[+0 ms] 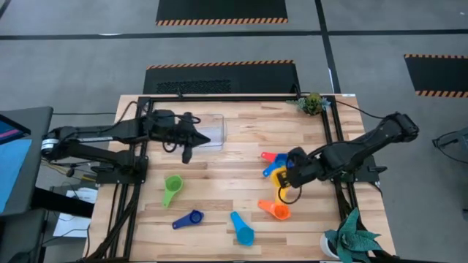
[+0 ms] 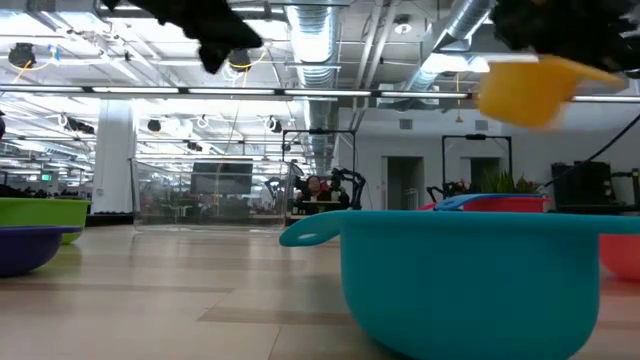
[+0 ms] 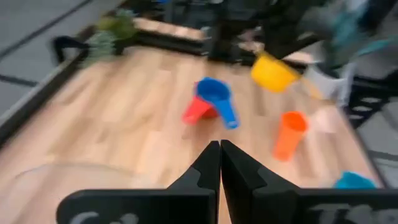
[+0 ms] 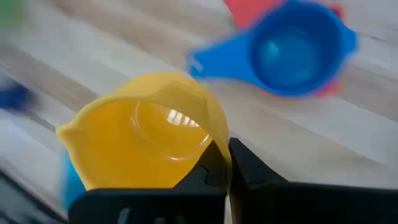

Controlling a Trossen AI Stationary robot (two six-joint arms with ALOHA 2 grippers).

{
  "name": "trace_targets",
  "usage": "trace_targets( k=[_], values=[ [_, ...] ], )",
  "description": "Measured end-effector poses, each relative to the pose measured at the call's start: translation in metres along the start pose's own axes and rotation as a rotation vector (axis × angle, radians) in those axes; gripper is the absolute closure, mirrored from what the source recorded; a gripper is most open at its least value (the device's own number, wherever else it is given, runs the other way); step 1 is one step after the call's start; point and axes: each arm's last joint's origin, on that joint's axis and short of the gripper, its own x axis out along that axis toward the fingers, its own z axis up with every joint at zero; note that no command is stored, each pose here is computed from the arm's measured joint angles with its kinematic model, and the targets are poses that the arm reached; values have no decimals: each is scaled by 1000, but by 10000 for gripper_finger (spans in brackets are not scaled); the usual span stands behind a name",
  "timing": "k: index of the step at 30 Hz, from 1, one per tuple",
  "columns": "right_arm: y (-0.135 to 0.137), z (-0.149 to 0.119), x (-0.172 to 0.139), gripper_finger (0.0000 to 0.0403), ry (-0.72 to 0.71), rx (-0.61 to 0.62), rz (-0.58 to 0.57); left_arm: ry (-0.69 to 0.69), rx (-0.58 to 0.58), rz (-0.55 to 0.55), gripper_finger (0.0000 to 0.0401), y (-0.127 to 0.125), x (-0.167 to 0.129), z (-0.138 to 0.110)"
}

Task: Nest measuring cups in basket
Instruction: Stack the yellow measuring cup on top of the blue measuring cup

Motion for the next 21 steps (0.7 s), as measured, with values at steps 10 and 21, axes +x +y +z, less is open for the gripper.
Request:
trace_targets(
  k=[10,21],
  values=[
    [7,10,17,396,-244,443,12,27,-7,185,401,-5,-60,-12],
    [3,3,54,396,-258,679,-208,177,23,254,401,-4,-76,-31]
  ],
)
